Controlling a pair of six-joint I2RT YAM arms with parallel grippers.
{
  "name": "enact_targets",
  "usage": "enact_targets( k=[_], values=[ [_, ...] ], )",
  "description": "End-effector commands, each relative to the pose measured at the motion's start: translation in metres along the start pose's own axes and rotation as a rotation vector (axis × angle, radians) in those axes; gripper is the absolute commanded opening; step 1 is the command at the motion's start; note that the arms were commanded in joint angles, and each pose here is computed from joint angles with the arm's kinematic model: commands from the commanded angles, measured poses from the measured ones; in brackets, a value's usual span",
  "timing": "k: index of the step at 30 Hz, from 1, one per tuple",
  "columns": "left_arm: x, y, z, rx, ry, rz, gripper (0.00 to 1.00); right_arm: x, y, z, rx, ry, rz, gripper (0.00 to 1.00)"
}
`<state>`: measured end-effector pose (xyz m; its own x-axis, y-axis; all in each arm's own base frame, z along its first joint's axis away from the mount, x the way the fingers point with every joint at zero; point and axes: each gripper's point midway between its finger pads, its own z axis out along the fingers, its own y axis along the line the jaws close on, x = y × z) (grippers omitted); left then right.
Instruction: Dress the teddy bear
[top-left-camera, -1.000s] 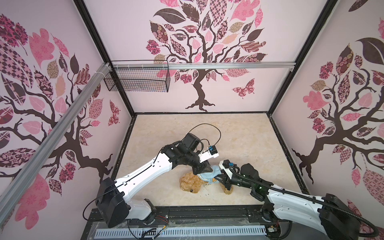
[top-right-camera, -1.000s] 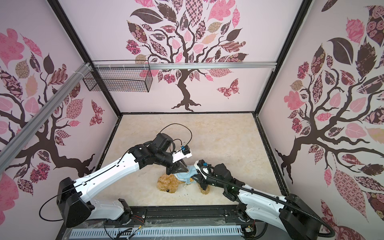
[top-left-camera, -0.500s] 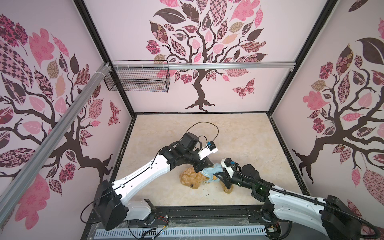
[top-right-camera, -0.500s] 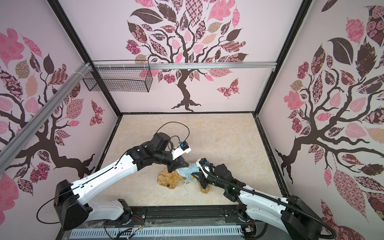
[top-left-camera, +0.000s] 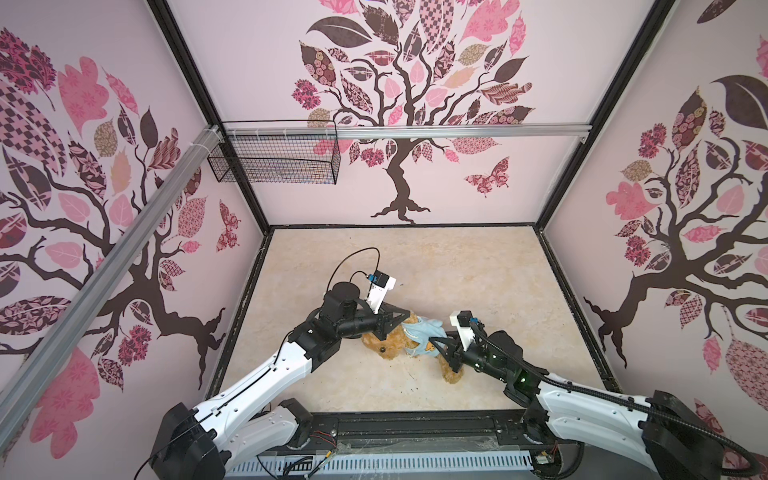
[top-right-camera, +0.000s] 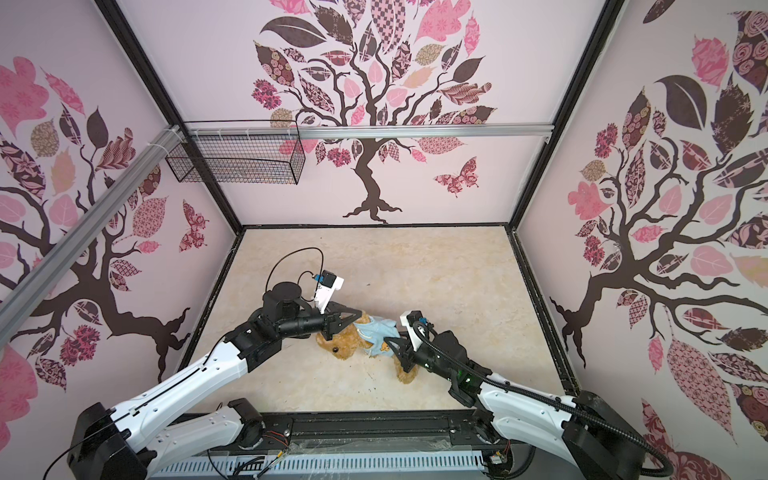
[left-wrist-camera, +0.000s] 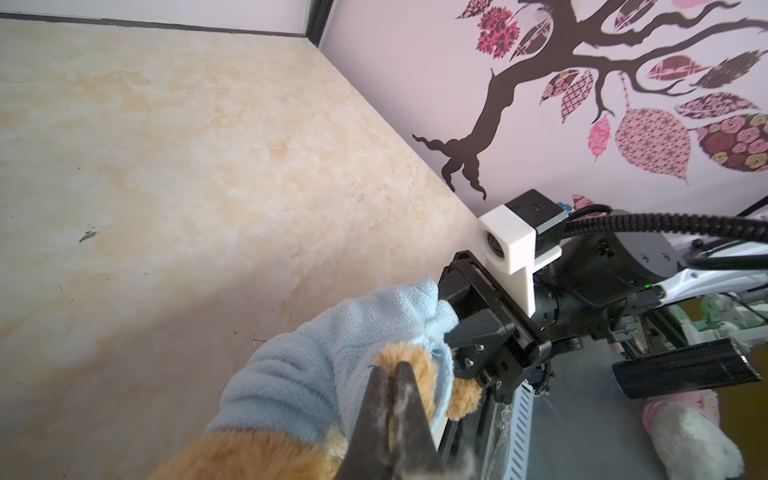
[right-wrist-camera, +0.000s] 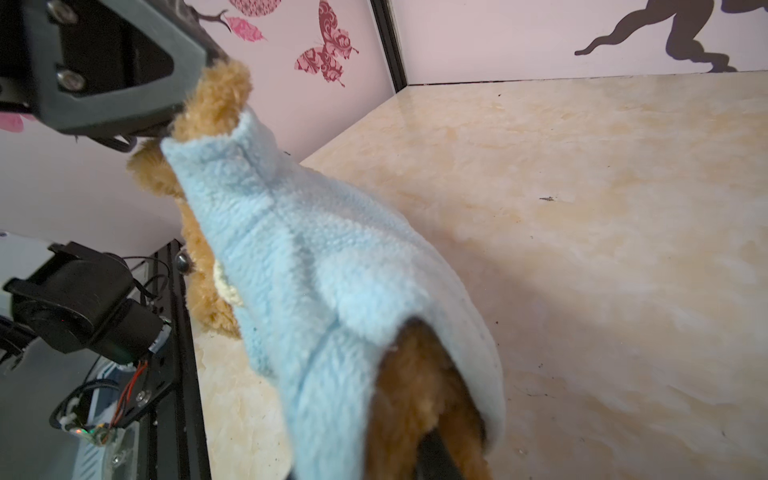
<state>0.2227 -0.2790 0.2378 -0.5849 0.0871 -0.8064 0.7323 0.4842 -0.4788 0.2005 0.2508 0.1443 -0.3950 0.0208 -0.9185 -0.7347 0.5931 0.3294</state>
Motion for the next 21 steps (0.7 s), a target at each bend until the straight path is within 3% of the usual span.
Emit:
enact_targets(
  k=[1,9,14,21],
  values=[
    [-0.011,0.004,0.0,-0.044,-0.044,0.105,0.0,0.03,-0.016,0.002,0.076,0.15,-0.019,0.36],
    [0.003,0.0,0.02,-0.007,0.037,0.079,0.0,-0.013,-0.012,0.002,0.125,0.152,-0.146,0.75],
    [0.003,0.0,0.025,-0.004,0.046,0.057,0.0,-0.042,-0.003,-0.003,0.115,0.116,-0.207,0.83],
    [0.002,-0.006,0.028,-0.002,0.046,0.026,0.0,-0.064,0.014,0.001,0.059,0.078,-0.246,0.84]
  ],
)
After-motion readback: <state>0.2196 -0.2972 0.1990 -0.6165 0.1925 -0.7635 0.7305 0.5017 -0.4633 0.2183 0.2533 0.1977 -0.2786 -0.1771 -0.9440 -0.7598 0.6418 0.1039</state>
